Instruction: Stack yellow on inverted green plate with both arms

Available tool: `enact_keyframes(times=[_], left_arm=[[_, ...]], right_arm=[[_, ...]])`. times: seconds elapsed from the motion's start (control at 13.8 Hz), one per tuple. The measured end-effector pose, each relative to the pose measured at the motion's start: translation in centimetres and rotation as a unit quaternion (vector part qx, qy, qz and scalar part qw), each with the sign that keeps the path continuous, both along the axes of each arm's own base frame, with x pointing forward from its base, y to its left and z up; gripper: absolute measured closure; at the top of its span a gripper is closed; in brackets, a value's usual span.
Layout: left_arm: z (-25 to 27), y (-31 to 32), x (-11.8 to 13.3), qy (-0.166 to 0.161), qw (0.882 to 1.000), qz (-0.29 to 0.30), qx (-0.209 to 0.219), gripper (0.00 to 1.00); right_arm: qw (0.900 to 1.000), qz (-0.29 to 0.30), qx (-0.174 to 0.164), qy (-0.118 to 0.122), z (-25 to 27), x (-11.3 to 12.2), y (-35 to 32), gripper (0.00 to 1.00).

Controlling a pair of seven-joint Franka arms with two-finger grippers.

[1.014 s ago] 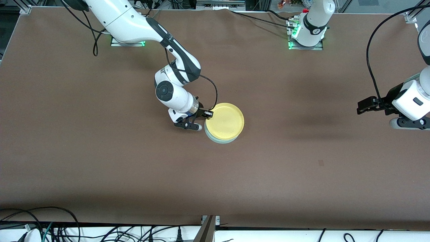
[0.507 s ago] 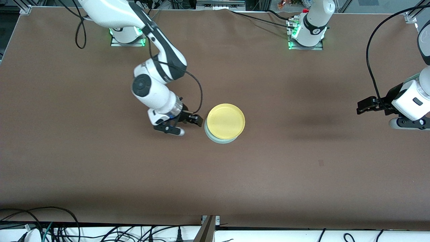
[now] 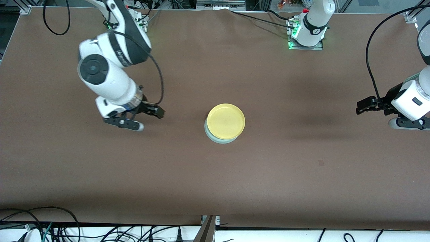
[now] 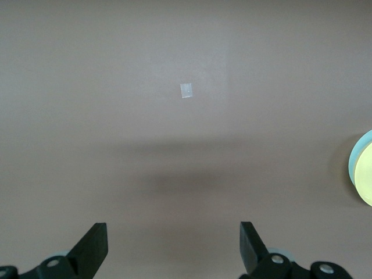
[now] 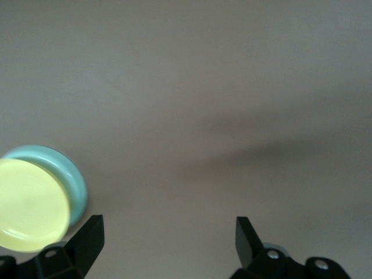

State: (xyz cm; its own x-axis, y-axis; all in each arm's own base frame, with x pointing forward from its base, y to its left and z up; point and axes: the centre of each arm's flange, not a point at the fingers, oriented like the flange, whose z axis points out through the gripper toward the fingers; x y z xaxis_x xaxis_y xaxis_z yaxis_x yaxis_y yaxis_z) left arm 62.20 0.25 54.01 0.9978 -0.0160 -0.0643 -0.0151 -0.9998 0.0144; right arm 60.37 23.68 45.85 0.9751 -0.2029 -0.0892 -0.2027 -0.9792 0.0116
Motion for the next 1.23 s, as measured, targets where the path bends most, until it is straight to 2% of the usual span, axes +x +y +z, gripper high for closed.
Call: enact_keyframes(times=[0.07, 0.36, 0.51, 0.58, 0.65, 0.8, 0.94, 1.23], left_arm=[[0.0, 0.0, 0.0, 0.000, 1.000, 0.000, 0.000, 0.00], [0.0, -0.1, 0.0, 0.000, 1.000, 0.001, -0.003, 0.00], [0.0, -0.2, 0.0, 0.000, 1.000, 0.005, -0.007, 0.00], [0.0, -0.2, 0.0, 0.000, 1.000, 0.006, -0.007, 0.00], [0.0, -0.2, 0.0, 0.000, 1.000, 0.007, -0.007, 0.00], [0.0, -0.2, 0.0, 0.000, 1.000, 0.007, -0.007, 0.00], [0.0, -0.2, 0.0, 0.000, 1.000, 0.008, -0.008, 0.00], [0.0, -0.2, 0.0, 0.000, 1.000, 0.008, -0.008, 0.00]], right_arm=[[1.000, 0.026, -0.007, 0.006, 2.0, 0.4, -2.5, 0.00], [0.997, 0.077, -0.017, -0.021, 8.1, 1.2, -14.7, 0.00], [0.996, 0.075, -0.017, -0.048, 9.2, 0.1, -19.0, 0.00], [0.995, 0.073, -0.020, -0.067, 8.9, -1.1, -19.8, 0.00], [0.994, 0.071, -0.022, -0.075, 8.4, -2.4, -20.0, 0.00], [0.996, 0.060, -0.011, -0.065, 8.0, -4.0, -20.7, 0.00], [0.997, 0.061, -0.003, -0.049, 8.5, -4.5, -22.5, 0.00], [0.996, 0.070, -0.003, -0.051, 9.3, -4.6, -22.6, 0.00]])
